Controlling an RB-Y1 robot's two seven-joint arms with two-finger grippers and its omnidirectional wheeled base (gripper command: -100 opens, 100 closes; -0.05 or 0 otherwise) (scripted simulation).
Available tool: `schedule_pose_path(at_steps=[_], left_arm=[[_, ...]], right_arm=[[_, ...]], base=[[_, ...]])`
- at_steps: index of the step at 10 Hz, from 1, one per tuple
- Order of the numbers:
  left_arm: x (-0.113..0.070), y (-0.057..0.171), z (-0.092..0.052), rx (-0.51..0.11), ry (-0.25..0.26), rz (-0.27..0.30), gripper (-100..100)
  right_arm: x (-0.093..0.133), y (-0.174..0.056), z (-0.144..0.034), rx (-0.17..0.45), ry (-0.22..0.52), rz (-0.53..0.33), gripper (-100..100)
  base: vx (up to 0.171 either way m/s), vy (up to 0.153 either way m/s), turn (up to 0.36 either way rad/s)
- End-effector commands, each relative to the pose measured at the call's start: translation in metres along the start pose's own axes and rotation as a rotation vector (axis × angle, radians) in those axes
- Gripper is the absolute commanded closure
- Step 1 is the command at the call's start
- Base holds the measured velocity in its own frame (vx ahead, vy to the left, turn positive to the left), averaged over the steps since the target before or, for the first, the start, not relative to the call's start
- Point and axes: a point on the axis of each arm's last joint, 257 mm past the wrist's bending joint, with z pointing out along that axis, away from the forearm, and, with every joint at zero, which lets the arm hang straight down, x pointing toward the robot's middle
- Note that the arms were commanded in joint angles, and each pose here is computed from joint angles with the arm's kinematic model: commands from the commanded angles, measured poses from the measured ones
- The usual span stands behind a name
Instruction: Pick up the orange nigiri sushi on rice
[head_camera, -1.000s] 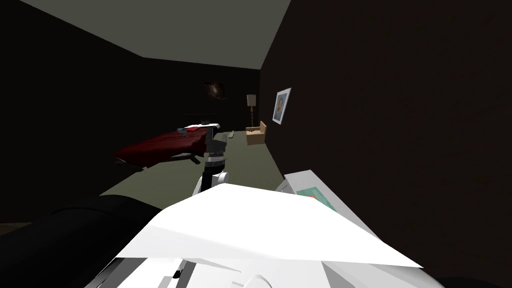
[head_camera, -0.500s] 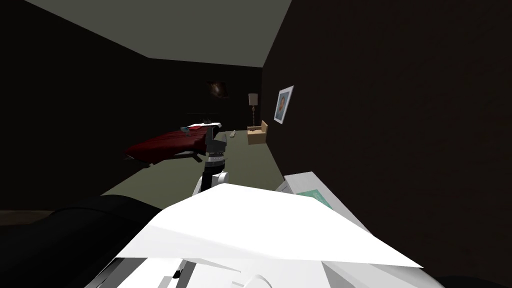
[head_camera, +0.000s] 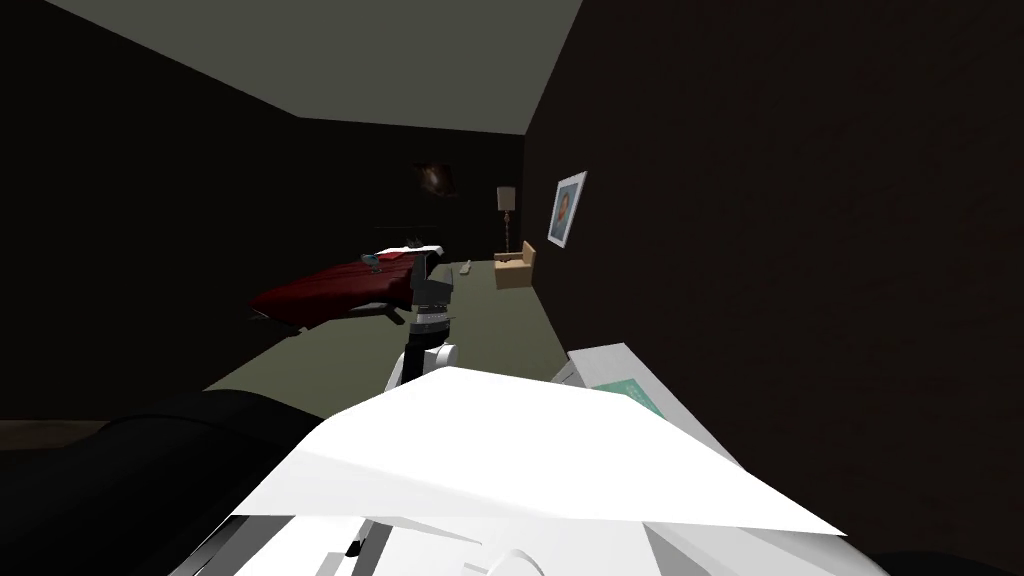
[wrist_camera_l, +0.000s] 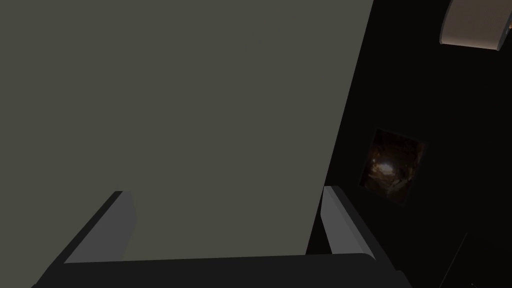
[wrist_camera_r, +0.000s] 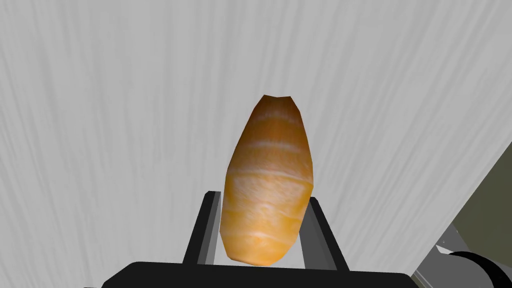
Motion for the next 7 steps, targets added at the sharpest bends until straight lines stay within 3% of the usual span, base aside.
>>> schedule_pose_path(at_steps=[1,2,3,5,6,7], left_arm=[[0.0,0.0,0.0,0.0,0.0,0.0,0],[0.0,0.0,0.0,0.0,0.0,0.0,0],[0.0,0.0,0.0,0.0,0.0,0.0,0],[0.0,0.0,0.0,0.0,0.0,0.0,0],[0.0,0.0,0.0,0.0,0.0,0.0,0],[0.0,0.0,0.0,0.0,0.0,0.0,0]], right_arm=[[0.0,0.0,0.0,0.0,0.0,0.0,100],[0.0,0.0,0.0,0.0,0.0,0.0,0],[-0.002,-0.009,-0.011,0.003,0.001,-0.011,100],[-0.005,-0.019,-0.022,0.005,0.002,-0.023,100],[-0.003,-0.015,-0.017,0.005,0.002,-0.021,100],[-0.004,-0.015,-0.018,0.004,0.002,-0.02,0]], base=[[0.0,0.0,0.0],[0.0,0.0,0.0],[0.006,0.032,-0.108],[0.005,0.054,-0.076],[-0.003,0.021,-0.011],[0.0,0.0,0.0]])
